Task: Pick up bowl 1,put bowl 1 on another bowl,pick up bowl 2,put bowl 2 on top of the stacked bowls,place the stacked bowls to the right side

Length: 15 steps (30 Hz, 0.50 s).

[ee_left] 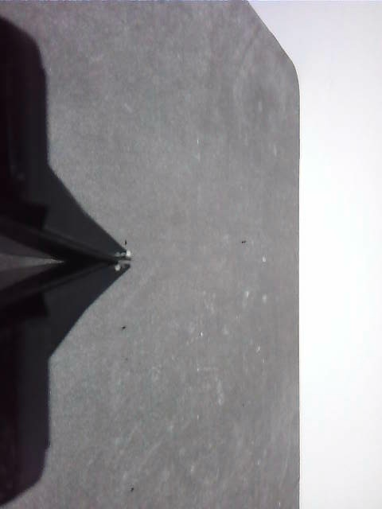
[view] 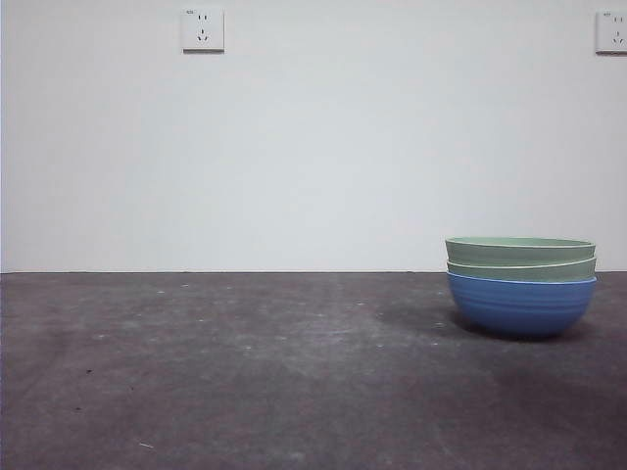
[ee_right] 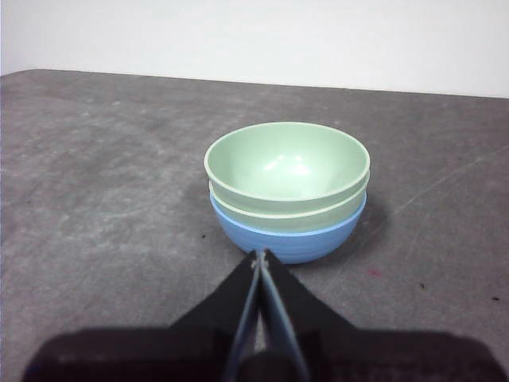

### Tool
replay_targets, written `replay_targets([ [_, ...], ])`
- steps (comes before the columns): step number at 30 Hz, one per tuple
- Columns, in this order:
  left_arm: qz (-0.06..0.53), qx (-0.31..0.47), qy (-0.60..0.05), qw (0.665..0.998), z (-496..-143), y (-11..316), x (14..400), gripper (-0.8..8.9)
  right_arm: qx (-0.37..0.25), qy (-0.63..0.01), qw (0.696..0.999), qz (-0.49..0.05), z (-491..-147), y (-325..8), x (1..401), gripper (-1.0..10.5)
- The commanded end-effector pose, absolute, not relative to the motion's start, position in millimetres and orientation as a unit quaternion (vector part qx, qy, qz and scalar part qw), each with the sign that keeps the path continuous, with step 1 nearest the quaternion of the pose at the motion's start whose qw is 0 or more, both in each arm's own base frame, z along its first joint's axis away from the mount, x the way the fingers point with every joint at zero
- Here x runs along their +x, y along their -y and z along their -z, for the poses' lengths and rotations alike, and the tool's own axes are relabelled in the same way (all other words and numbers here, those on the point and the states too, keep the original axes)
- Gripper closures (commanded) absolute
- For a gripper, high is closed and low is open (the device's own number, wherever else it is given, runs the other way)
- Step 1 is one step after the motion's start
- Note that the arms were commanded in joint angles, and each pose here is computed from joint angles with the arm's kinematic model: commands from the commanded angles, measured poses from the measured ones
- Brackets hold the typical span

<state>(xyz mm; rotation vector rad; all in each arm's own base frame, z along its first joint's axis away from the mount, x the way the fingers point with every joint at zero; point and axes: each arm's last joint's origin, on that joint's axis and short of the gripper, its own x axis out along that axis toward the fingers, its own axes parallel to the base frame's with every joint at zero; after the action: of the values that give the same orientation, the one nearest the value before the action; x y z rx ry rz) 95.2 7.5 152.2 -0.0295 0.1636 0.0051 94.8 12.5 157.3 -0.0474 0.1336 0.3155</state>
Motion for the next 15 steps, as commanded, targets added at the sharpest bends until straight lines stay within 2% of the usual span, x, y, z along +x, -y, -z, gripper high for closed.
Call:
replay_targets([
  [1, -0.005, -0.017, -0.087, 0.996, -147.7, -7.9, 95.7, 8.17, -0.015, -0.067, 0.985, -0.156, -151.7, -12.5, 95.1, 9.4],
  [15, -0.005, -0.017, -0.087, 0.996, -147.7, -7.9, 95.7, 8.17, -0.009, -0.077, 0.985, -0.155, -149.8, -12.5, 94.7, 9.4],
])
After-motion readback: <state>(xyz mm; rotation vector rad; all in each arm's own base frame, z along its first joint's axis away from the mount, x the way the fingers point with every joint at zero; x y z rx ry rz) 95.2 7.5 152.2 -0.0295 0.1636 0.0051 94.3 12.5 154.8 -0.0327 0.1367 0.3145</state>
